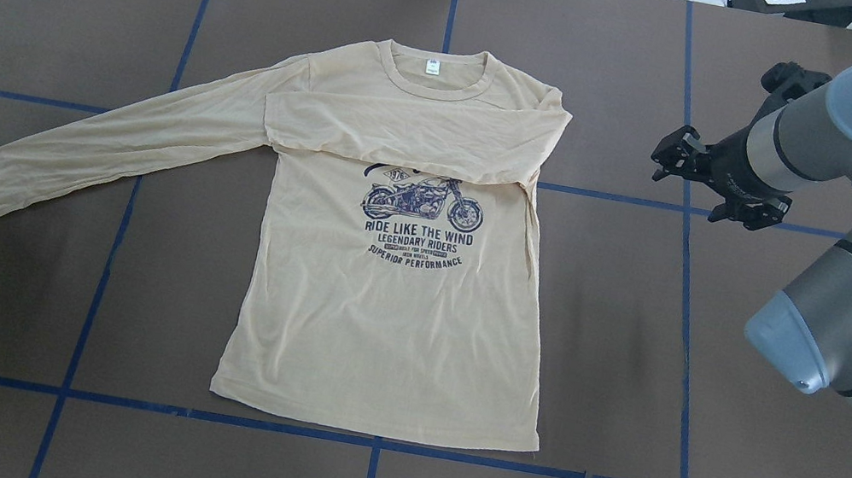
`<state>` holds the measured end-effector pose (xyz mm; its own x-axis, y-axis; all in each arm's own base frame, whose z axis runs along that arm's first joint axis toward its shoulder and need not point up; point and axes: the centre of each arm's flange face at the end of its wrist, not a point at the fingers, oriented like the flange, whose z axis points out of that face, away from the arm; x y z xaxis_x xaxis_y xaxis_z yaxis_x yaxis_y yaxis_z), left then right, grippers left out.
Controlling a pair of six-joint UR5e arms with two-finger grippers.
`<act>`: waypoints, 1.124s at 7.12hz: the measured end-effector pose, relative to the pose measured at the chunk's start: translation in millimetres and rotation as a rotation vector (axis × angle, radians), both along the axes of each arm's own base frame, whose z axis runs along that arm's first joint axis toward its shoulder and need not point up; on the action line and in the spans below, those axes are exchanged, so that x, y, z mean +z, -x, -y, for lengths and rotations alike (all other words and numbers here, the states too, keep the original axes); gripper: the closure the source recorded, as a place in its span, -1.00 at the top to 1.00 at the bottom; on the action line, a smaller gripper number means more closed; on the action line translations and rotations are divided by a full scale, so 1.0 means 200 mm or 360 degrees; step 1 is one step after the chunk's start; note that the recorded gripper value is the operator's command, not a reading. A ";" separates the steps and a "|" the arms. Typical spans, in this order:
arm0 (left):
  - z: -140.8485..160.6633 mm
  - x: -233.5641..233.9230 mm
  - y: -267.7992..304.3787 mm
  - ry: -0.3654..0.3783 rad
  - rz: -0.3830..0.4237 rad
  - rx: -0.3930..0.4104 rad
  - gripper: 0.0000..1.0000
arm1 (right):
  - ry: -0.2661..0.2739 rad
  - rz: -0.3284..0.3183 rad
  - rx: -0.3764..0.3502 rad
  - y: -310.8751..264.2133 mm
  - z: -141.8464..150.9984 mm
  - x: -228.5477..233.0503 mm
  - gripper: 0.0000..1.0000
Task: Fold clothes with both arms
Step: 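Lower the left gripper onto the other sleeve cuff and grasp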
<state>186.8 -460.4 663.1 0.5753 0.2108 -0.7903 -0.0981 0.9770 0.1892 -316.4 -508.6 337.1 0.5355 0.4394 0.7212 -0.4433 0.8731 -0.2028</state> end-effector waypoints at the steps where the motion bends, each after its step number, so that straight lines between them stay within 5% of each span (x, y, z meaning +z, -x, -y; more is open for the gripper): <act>1: 0.01 0.01 -0.01 0.0002 0.0003 0.0002 -0.11 | -0.0002 0.0001 0.0001 0.00 0.00 0.00 0.78; 2: 0.01 0.03 -0.01 0.0007 0.0008 0.0005 -0.11 | -0.0005 0.0002 0.0001 0.00 0.00 -0.01 0.78; 3: 0.02 0.03 -0.01 0.0010 0.0011 0.0007 -0.37 | -0.0006 0.0003 0.0001 0.00 0.00 -0.01 0.78; 4: 0.02 0.04 -0.01 0.0012 0.0012 0.0007 -0.99 | -0.0007 0.0004 0.0001 0.00 0.00 -0.01 0.78; 8: 0.04 -0.06 -0.02 -0.0011 -0.0019 -0.0003 -1.00 | -0.0008 0.0006 0.0010 -0.02 0.00 -0.02 0.77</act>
<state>191.3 -468.0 651.0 0.5662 0.2155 -0.7956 -0.0941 0.9758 0.1974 -311.6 -508.6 333.7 0.5297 0.4391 0.7257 -0.4482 0.8713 -0.2000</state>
